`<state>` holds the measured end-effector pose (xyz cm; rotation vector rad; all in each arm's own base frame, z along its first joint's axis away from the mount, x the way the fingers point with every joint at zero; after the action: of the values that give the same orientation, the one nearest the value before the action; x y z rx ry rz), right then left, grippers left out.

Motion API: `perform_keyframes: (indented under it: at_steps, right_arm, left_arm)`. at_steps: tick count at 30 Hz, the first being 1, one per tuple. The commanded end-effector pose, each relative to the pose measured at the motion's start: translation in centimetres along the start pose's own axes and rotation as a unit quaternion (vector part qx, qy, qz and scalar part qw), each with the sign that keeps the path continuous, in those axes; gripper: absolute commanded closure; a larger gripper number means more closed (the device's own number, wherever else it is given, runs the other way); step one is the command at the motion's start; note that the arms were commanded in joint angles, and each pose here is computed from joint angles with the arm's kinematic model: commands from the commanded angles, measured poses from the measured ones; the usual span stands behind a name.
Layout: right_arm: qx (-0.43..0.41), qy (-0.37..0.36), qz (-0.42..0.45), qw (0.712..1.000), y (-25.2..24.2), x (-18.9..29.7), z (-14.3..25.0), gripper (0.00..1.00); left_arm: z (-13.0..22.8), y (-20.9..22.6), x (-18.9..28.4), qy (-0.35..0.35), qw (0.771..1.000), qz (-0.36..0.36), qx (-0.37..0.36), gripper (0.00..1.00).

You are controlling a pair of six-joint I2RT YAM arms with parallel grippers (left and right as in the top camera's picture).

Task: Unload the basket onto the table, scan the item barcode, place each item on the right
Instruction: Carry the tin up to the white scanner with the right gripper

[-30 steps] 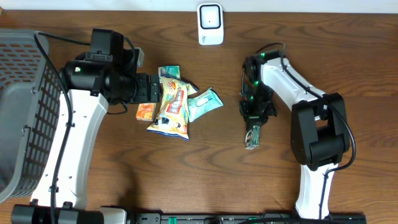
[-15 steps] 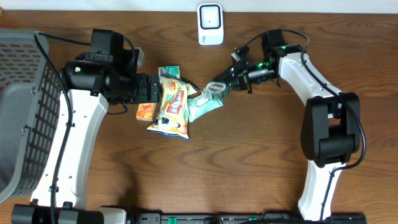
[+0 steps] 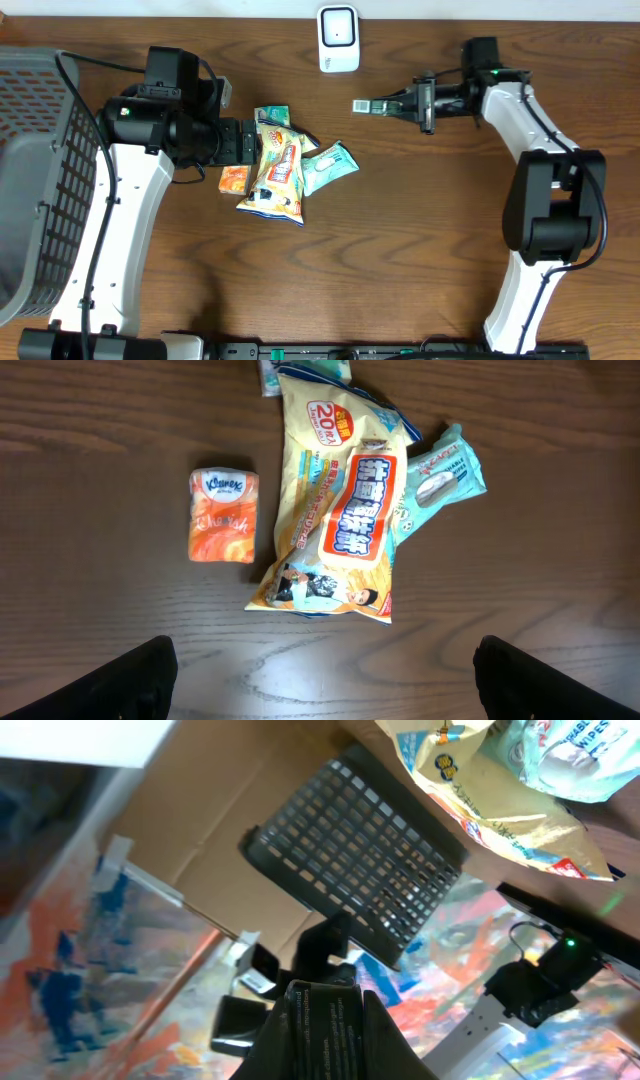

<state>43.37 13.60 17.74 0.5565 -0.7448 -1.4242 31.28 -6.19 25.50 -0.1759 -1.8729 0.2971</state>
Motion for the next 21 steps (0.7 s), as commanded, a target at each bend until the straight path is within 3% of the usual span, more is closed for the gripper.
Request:
perform_keyframes:
  at_steps: [1,6,8,10,18,21]
  right_arm:
    - [-0.003,0.015,-0.015,1.000,0.5,0.5,0.2,0.99]
    - [0.069,-0.032,0.015,0.997,-0.1,0.4,-1.0,0.99]
    - [0.197,-0.077,0.058,0.976,-0.5,0.0,-2.3,0.99]
    - [0.274,-0.098,0.104,0.951,-1.4,-0.5,-3.0,0.99]
    - [0.271,-0.183,0.275,0.904,-4.1,0.7,-4.5,0.99]
    - [0.300,-0.219,0.348,0.861,-2.1,1.4,-3.9,0.99]
  left_arm:
    - [0.1,0.2,-0.3,0.006,1.000,0.002,-0.005,0.06]
    - [0.1,0.2,-0.3,0.006,1.000,0.002,-0.005,0.06]
    - [0.1,0.2,-0.3,0.006,1.000,0.002,-0.005,0.06]
    - [0.1,0.2,-0.3,0.006,1.000,0.002,-0.005,0.06]
    - [0.1,0.2,-0.3,0.007,1.000,0.002,-0.005,0.06]
    - [0.1,0.2,-0.3,0.006,1.000,0.002,-0.005,0.06]
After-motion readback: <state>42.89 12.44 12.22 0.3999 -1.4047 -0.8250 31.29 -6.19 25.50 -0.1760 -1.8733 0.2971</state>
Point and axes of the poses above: each gripper's point midway between its finger pads, its own x axis back along the fingers, its own y axis along the line the jaws close on, z = x × y, the point moved 5 cm from there along x, back along the fingers, and after that the axes turned 5 degrees about x, right-handed, at the moved point
